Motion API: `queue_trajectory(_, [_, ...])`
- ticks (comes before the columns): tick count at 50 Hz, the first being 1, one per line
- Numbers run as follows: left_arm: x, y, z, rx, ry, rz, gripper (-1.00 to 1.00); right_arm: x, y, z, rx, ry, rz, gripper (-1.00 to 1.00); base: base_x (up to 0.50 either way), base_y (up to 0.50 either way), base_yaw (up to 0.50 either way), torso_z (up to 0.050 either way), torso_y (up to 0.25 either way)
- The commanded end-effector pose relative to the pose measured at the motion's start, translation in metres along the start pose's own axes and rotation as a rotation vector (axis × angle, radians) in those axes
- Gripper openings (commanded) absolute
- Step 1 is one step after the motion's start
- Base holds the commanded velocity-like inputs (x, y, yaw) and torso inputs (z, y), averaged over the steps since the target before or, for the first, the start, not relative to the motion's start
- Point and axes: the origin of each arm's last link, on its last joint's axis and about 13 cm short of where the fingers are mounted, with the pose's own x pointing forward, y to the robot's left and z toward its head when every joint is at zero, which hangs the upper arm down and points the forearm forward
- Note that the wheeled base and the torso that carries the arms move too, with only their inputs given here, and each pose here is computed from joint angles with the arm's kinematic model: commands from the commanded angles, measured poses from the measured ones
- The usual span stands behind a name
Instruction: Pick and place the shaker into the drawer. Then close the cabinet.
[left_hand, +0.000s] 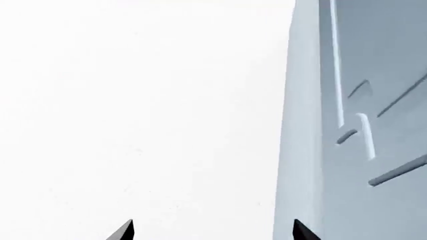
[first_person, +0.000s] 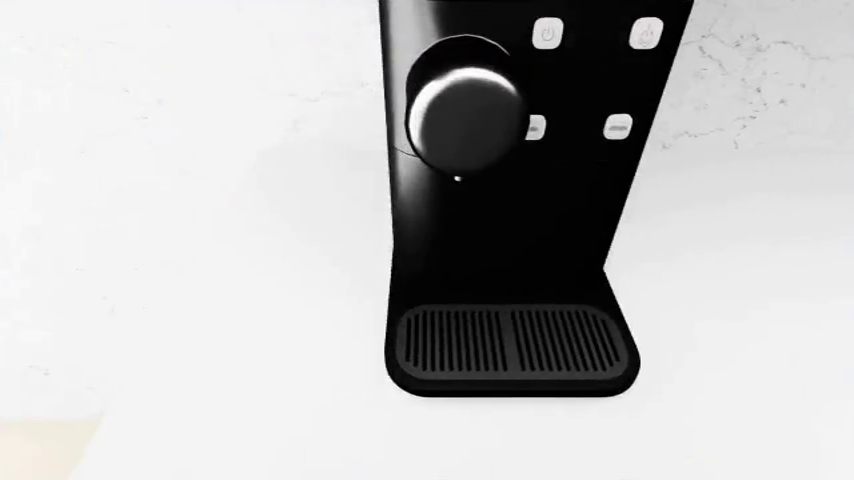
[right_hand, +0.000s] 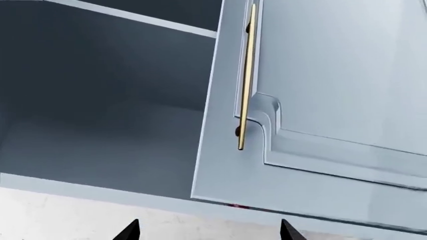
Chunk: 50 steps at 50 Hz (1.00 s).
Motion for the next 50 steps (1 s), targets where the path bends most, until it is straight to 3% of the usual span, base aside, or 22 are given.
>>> queue_trajectory(1, [0.061, -0.132, 0.134, -0.090, -0.290, -0.363, 1.00, -0.003, -0.003, -0.006, 0.018, 0.052, -0.023, 1.00, 0.00, 0.00, 0.00, 0.000, 0.000])
queue_trajectory(2, [0.045, -0.133, 0.176, -0.101, -0.446, -0.384, 1.00, -0.004, -0.003, -0.006, 0.021, 0.053, -0.025, 1.00, 0.00, 0.00, 0.00, 0.000, 0.000])
queue_trajectory(5, [0.045, -0.138, 0.182, -0.099, -0.479, -0.397, 1.00, -0.005, -0.004, -0.006, 0.026, 0.054, -0.032, 1.00, 0.00, 0.00, 0.00, 0.015, 0.000])
queue_trajectory(9, [0.060, -0.149, 0.176, -0.068, -0.423, -0.425, 1.00, -0.006, -0.004, -0.008, 0.031, 0.062, -0.038, 1.00, 0.00, 0.00, 0.00, 0.010, 0.000])
queue_trajectory(13, [0.083, -0.167, 0.168, -0.088, -0.358, -0.467, 1.00, -0.005, -0.003, -0.009, 0.030, 0.079, -0.036, 1.00, 0.00, 0.00, 0.00, 0.000, 0.000])
queue_trajectory(17, [0.097, -0.187, 0.160, -0.031, -0.327, -0.533, 1.00, -0.006, -0.002, -0.008, 0.035, 0.084, -0.038, 1.00, 0.00, 0.00, 0.00, 0.000, 0.000])
queue_trajectory(23, [0.116, -0.215, 0.144, 0.108, -0.245, -0.601, 1.00, -0.009, -0.002, -0.011, 0.049, 0.095, -0.047, 1.00, 0.00, 0.00, 0.00, 0.000, 0.000])
queue_trajectory(28, [0.147, -0.225, 0.115, 0.268, -0.134, -0.545, 1.00, -0.010, -0.001, -0.012, 0.057, 0.108, -0.045, 1.00, 0.00, 0.00, 0.00, 0.000, 0.000])
queue_trajectory(31, [0.171, -0.229, 0.084, 0.391, -0.068, -0.498, 1.00, -0.010, 0.000, -0.011, 0.059, 0.114, -0.039, 1.00, 0.00, 0.00, 0.00, 0.000, 0.000])
queue_trajectory(35, [0.184, -0.232, 0.052, 0.499, -0.010, -0.458, 1.00, -0.012, 0.001, -0.009, 0.058, 0.122, -0.034, 1.00, 0.00, 0.00, 0.00, 0.000, 0.000])
queue_trajectory(42, [0.184, -0.239, 0.043, 0.486, -0.001, -0.478, 1.00, -0.017, -0.002, -0.010, 0.059, 0.129, -0.042, 1.00, 0.00, 0.00, 0.00, 0.001, 0.000])
queue_trajectory(50, [0.188, -0.230, 0.037, 0.477, 0.021, -0.444, 1.00, -0.015, 0.001, -0.012, 0.068, 0.129, -0.036, 1.00, 0.00, 0.00, 0.00, 0.000, 0.000])
